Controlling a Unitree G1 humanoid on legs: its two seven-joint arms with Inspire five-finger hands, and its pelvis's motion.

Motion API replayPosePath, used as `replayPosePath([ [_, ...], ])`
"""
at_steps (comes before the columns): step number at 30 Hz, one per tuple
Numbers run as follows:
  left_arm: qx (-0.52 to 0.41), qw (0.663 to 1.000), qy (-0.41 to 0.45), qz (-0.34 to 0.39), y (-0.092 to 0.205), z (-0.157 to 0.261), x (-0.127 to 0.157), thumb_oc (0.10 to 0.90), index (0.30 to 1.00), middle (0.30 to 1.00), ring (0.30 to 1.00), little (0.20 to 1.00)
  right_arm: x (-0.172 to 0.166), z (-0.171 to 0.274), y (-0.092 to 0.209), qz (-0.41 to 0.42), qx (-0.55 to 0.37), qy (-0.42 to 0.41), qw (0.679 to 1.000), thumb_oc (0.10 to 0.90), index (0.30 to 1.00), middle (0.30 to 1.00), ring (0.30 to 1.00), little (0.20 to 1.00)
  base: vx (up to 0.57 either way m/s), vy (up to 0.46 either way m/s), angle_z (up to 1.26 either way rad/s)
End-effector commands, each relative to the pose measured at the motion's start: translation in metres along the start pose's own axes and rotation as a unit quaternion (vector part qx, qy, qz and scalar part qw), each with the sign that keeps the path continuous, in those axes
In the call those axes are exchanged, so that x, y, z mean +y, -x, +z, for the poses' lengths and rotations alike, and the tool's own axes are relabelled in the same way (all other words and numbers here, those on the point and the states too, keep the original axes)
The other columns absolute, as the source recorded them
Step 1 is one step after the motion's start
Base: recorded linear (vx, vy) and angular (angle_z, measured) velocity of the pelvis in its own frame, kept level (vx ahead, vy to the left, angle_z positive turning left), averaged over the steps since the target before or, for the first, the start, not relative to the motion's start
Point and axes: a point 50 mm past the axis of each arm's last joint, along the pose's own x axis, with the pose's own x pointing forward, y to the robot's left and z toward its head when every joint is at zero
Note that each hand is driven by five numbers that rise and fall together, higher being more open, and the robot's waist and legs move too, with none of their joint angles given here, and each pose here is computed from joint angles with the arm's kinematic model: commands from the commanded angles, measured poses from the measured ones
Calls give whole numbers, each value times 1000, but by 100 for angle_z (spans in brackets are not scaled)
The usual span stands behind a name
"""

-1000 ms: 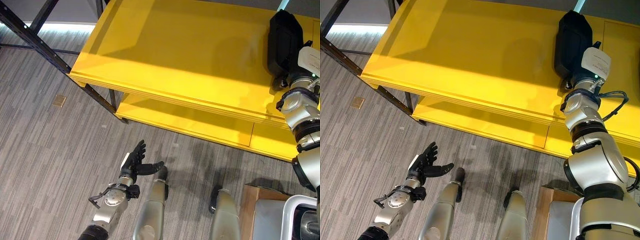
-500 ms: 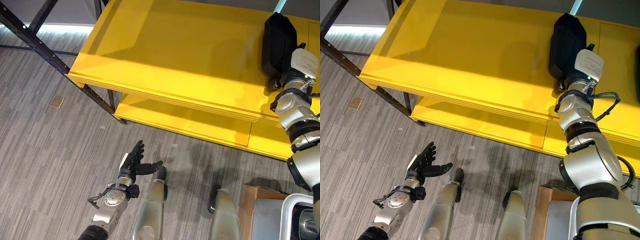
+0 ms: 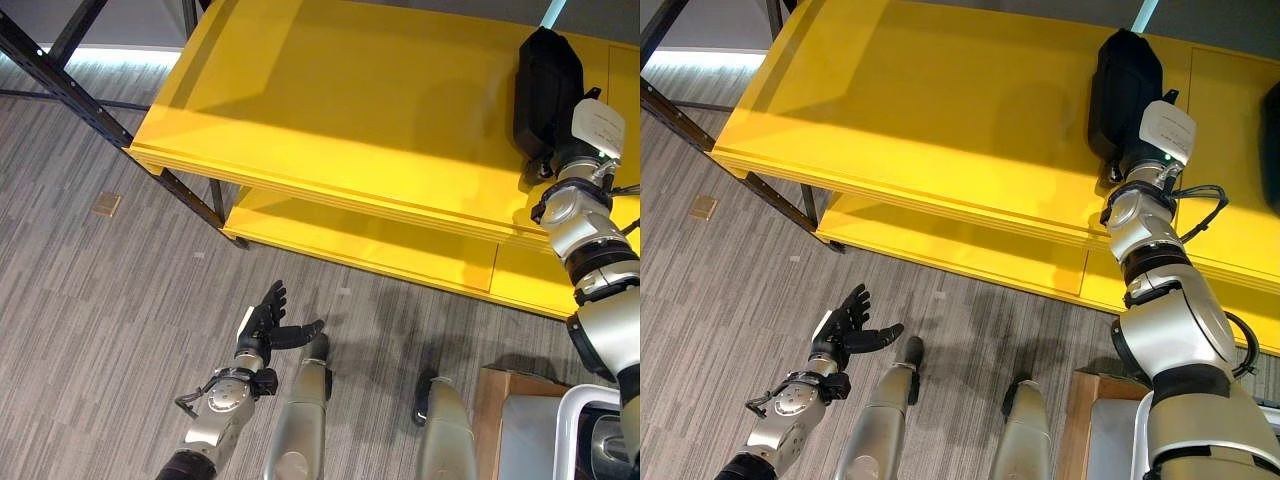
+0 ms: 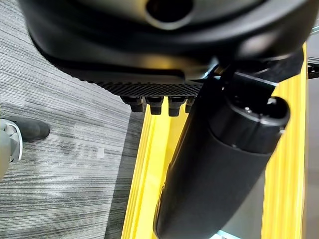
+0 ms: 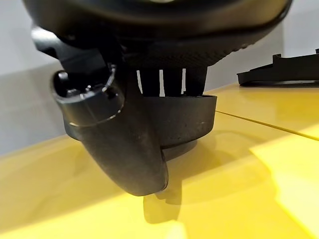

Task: Move parts from the plastic box to the shelf.

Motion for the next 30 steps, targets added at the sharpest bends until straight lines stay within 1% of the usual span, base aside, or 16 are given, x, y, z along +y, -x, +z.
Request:
replayPosePath([
  [1,-107,994,2,17,-4,43,13,900,1000,1000,1000,1000,-1,44,-1,6,-72,-38,997,900,1000,1000,1000,1000,0,0,0],
  [9,-105,993,6,47,-2,42,21,900,1000,1000,1000,1000,-18,72,3,-32,-141,-72,987,900,1000,1000,1000,1000,0,-1,-2],
  [12,-103,993,3,61,0,40,25,900,1000,1000,1000,1000,-28,86,11,-52,-193,-83,976,900,1000,1000,1000,1000,5,-4,-12],
  [16,-100,992,7,72,2,38,29,900,1000,1000,1000,1000,-34,94,24,-73,-240,-82,964,900,1000,1000,1000,1000,-5,-7,-10],
  [26,-93,992,9,82,6,34,31,900,1000,1000,1000,1000,-31,92,43,-75,-278,-86,954,900,1000,1000,1000,1000,0,0,0],
  [30,-89,992,10,84,8,32,33,900,1000,1000,1000,1000,-28,89,44,-72,-277,-78,955,900,1000,1000,1000,1000,0,0,0],
])
